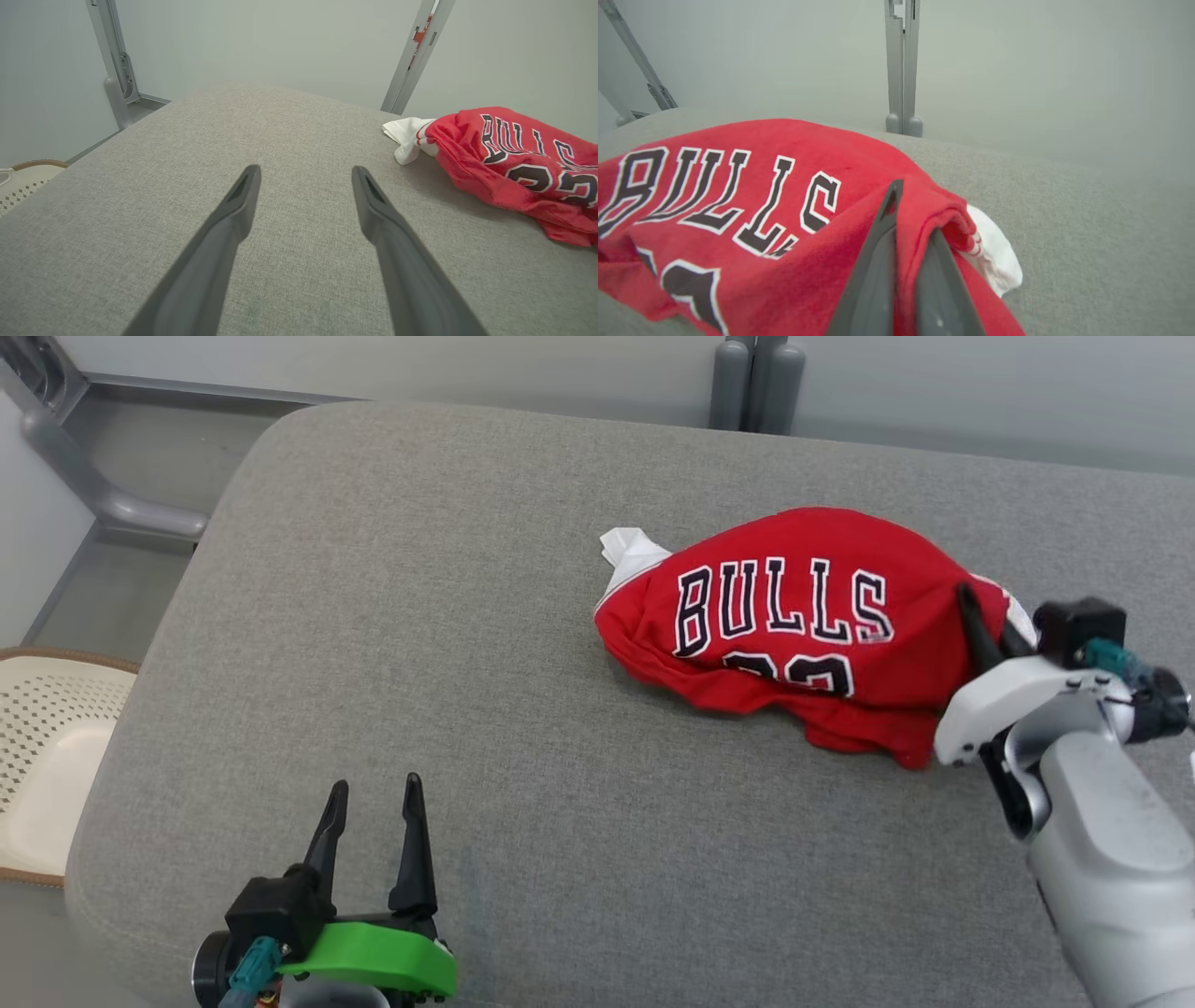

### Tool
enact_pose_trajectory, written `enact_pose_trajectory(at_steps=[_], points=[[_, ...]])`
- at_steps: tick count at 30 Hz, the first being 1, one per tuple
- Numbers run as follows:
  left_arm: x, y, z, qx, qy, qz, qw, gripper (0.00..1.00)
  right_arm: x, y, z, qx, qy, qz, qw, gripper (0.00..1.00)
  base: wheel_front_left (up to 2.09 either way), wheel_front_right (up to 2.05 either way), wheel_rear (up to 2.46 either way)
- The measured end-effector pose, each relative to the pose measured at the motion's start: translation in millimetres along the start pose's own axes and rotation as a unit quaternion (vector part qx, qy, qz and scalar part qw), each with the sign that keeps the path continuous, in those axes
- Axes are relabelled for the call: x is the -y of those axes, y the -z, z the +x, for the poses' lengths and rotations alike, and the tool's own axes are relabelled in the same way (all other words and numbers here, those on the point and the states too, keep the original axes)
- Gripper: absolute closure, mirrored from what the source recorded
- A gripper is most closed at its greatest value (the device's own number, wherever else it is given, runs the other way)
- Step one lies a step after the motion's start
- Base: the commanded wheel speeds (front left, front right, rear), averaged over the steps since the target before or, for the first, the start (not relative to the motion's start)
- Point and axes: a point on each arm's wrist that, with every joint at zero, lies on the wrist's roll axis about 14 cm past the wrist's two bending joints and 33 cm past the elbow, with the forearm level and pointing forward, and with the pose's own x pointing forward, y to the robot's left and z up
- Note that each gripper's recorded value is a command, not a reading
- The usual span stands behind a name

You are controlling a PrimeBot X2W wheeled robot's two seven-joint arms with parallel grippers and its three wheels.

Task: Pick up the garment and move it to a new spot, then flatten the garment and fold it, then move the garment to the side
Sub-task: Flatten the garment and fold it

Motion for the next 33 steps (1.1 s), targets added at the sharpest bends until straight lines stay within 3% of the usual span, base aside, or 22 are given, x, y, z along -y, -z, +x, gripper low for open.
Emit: enact_pose_trajectory(at_steps=[8, 11, 16, 18, 26, 33], points=[[-6, -1, -1, 0.0, -0.014, -0.006, 1.0, 0.0, 4, -94, 58, 0.068, -0.028, -0.11, 0.991, 1.0, 0.0, 0.0, 0.0], [-8, -2, -2, 0.001, -0.017, -0.007, 1.0, 0.0, 13, -116, 77, 0.068, -0.022, -0.151, 0.986, 1.0, 0.0, 0.0, 0.0], [-14, -3, -5, 0.0, -0.029, -0.008, 1.0, 0.0, 26, -132, 103, 0.064, 0.0, -0.171, 0.983, 1.0, 0.0, 0.0, 0.0], [-17, -3, -7, -0.001, -0.037, -0.009, 0.999, 0.0, 33, -127, 112, 0.054, 0.011, -0.165, 0.985, 0.0, 0.0, 0.0, 0.0], [-33, 1, -10, -0.01, -0.07, -0.003, 0.998, 0.0, -3, -87, 131, 0.034, -0.026, -0.148, 0.988, 0.0, 0.0, 0.0, 0.0], [-24, 3, -1, -0.012, -0.05, 0.003, 0.999, 0.0, 5, -77, 115, 0.036, -0.021, -0.138, 0.99, 0.0, 0.0, 0.0, 0.0]])
